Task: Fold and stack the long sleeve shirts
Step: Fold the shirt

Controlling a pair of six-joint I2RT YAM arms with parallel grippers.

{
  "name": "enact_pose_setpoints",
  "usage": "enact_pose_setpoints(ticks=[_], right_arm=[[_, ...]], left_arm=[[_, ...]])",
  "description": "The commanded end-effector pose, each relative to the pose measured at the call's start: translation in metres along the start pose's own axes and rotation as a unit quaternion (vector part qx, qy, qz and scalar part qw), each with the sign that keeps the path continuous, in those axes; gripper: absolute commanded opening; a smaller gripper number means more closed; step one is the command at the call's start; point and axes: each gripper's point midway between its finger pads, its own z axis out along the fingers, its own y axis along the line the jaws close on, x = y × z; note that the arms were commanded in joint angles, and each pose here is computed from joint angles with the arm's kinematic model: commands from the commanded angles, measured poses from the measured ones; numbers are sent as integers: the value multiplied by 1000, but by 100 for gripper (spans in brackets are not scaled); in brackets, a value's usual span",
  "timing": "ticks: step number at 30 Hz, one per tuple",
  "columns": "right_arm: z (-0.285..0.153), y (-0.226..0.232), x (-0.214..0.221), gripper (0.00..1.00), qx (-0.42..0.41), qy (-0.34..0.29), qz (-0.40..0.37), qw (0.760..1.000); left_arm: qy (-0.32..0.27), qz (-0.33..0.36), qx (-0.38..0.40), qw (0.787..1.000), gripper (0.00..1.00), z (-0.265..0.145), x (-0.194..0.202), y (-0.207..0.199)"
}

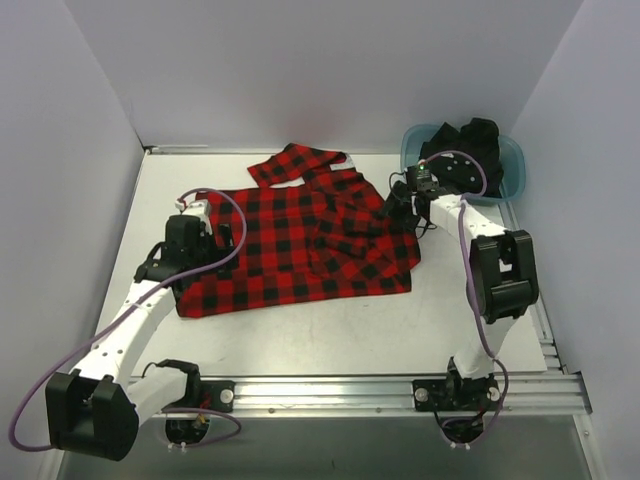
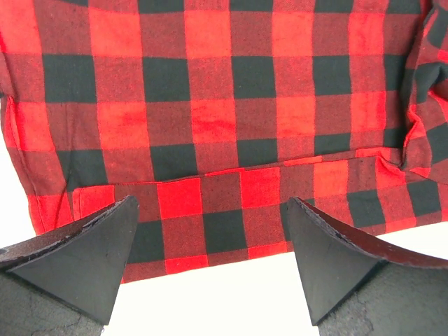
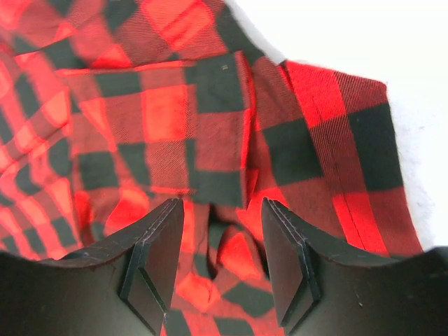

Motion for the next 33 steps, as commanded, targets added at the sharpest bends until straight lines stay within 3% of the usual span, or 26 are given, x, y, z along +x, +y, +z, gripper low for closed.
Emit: enact_pose_setpoints(ticks=[1, 12, 20, 24, 27, 29, 33], right_arm=[[12, 1, -4, 48, 16, 4, 31, 999], [40, 12, 2, 42, -13, 34, -18, 999], [34, 33, 1, 2, -52, 41, -83, 994], [11, 56, 5, 0, -72, 38, -161, 984], [-17, 91, 25, 0, -100, 35, -275, 956], [-37, 116, 51, 0, -117, 39, -369, 921], [-61, 145, 107, 0, -159, 72, -478, 861]], left_arm=[[-27, 16, 22, 999, 98, -3, -11, -7], [-34, 20, 30, 999, 97, -7, -13, -12], [-36, 25, 33, 998, 98, -8, -13, -14], [-38, 24, 32, 998, 97, -9, -14, -14], [-41, 25, 31, 998, 97, -10, -15, -13], [-43, 25, 30, 998, 97, -11, -15, -13], [-46, 23, 29, 998, 97, -12, -16, -13]])
